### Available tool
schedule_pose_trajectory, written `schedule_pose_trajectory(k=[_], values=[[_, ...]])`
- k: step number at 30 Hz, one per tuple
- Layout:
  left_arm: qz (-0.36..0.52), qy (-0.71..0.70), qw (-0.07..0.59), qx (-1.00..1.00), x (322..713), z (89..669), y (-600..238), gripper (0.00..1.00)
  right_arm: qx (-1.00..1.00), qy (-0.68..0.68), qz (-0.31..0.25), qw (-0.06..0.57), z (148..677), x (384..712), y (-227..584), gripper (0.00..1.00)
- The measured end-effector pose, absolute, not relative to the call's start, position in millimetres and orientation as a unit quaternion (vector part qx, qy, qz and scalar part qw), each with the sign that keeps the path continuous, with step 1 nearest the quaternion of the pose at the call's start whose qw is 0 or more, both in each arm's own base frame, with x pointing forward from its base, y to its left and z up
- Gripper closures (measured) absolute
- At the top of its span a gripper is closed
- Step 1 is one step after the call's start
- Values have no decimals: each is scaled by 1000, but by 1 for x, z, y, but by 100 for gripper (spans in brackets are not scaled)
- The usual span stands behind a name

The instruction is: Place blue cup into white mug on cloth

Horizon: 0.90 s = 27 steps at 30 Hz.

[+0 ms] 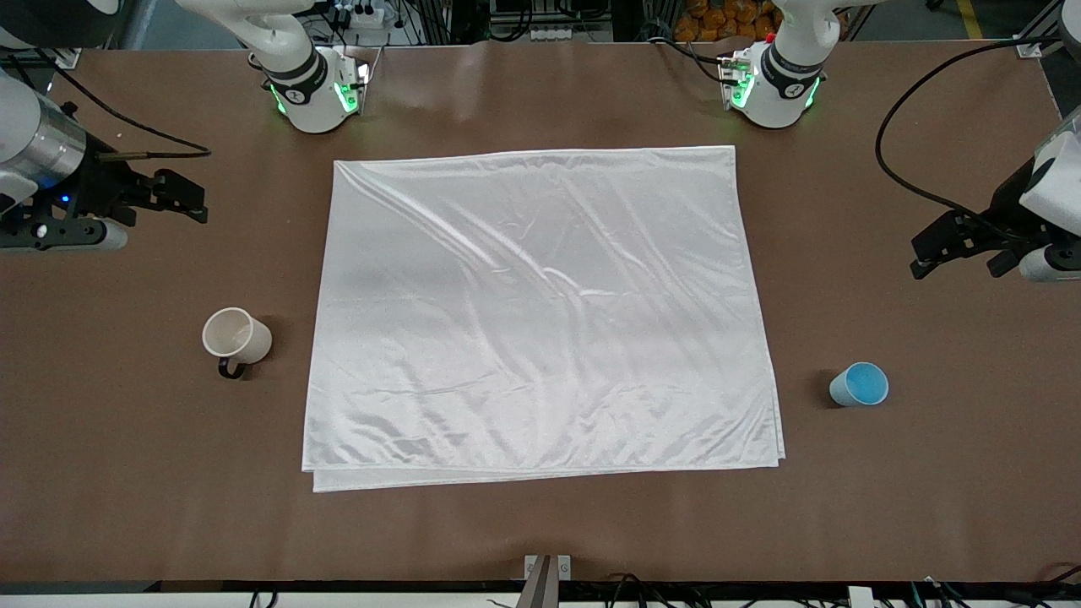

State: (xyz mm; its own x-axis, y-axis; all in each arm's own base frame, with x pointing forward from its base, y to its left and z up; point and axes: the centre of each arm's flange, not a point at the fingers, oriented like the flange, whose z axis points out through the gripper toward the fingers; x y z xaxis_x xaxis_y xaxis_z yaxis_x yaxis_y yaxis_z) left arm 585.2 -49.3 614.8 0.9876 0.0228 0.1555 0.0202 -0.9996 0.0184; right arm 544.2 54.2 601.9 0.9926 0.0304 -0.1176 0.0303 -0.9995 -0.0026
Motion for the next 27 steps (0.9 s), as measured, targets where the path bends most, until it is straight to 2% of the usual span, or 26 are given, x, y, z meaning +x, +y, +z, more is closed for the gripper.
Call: schedule_pose_trajectory(k=[16,27], values=[[71,33,10,997,587,608,-23,0,-998,-15,59,0,601,544,54,0],[45,41,13,998,603,568,-3,0,-998,-15,60,0,600,545,54,0]])
